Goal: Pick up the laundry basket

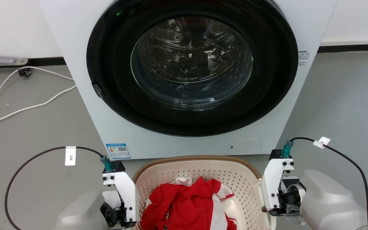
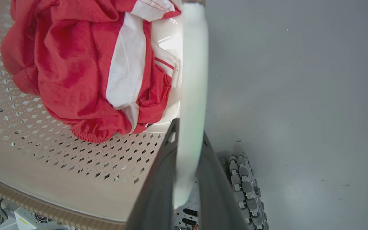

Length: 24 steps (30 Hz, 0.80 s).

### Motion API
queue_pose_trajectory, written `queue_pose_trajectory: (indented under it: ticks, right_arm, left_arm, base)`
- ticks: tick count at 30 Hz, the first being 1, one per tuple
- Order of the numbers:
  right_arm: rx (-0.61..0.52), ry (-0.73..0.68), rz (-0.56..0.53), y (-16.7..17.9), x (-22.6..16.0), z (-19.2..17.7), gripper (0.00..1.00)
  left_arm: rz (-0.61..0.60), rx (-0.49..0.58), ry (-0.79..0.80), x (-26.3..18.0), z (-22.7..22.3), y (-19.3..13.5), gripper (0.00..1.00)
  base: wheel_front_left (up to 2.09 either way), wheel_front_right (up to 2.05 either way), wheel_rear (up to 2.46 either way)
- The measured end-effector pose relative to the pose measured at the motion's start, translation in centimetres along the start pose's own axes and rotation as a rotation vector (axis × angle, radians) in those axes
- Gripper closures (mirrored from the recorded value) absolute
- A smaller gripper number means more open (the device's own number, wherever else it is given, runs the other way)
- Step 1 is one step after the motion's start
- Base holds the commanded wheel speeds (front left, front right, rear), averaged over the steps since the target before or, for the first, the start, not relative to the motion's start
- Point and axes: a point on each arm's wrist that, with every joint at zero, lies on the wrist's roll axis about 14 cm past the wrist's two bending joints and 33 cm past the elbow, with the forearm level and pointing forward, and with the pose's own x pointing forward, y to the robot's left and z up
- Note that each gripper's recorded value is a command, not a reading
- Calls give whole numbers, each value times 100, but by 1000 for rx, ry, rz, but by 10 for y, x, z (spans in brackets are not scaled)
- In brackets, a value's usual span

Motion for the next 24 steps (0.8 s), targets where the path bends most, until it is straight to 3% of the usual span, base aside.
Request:
queue_pose_trajectory:
  ticks: [24]
  right_arm:
    - [7, 15, 0, 0, 1, -3, 100]
  left_arm:
    - [-4, -3, 0, 1, -1, 0, 100]
  base:
    - [0, 0, 0]
